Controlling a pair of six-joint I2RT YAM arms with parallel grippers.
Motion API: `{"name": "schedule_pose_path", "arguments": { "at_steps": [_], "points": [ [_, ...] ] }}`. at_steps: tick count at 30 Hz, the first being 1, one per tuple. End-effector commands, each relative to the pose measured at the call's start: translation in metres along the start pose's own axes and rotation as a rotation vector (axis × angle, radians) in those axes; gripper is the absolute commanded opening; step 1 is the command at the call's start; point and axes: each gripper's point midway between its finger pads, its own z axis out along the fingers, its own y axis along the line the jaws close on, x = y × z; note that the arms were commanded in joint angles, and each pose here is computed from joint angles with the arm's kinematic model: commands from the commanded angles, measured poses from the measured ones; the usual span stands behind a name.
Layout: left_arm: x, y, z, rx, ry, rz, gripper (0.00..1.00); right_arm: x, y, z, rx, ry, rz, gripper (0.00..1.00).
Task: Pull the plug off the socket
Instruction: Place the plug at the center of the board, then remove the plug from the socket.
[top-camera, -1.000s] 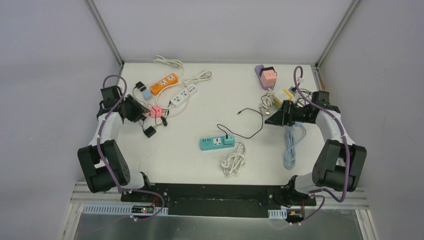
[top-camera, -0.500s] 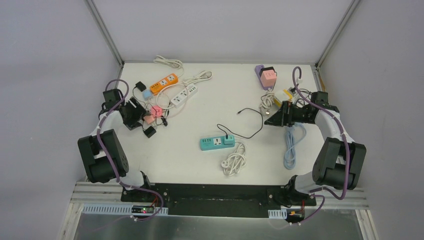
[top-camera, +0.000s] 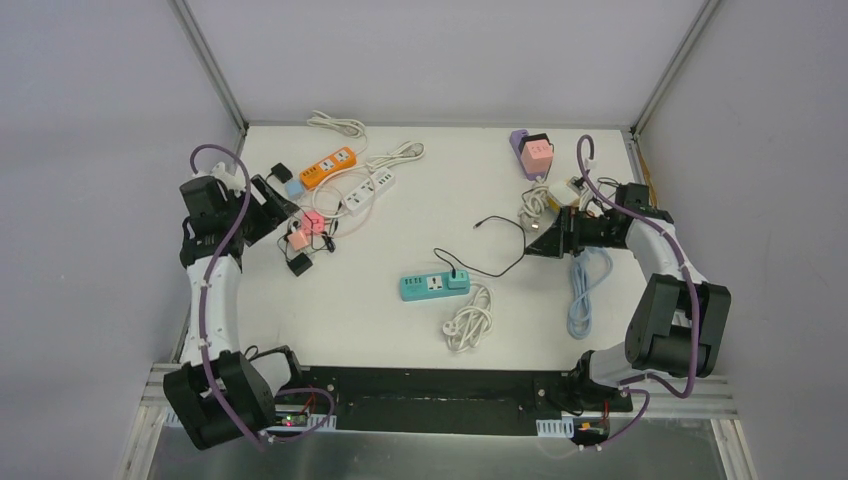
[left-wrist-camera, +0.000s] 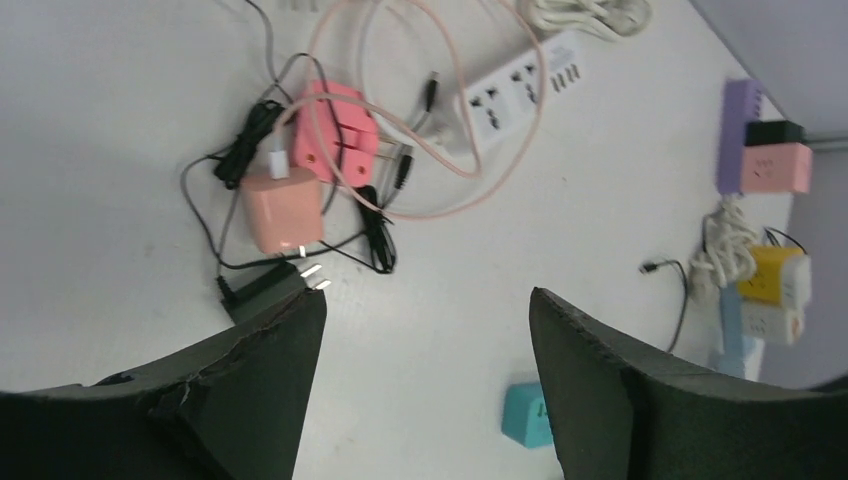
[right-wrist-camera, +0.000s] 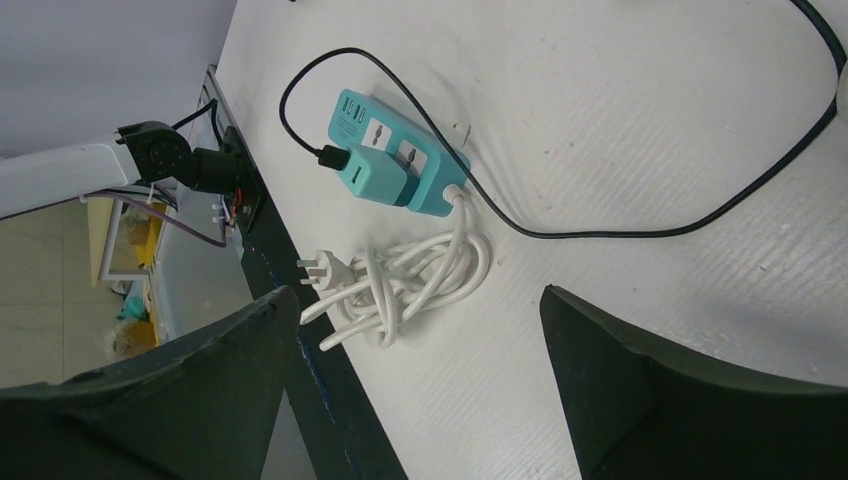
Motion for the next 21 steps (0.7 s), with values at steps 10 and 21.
{"name": "schedule_pose_path", "arguments": {
  "at_steps": [10,21],
  "points": [
    [0.069,-0.13,-0.067,0.531,-0.044,0.205,0.78,0.007,0.027,0.012,-0.115,0.019,-0.144,0.94],
    [0.135,-0.181,-0.078,0.785,-0.033,0.271,0.77,0.017,0.032,0.017,-0.132,0.056,-0.171,0.94]
  ]
}}
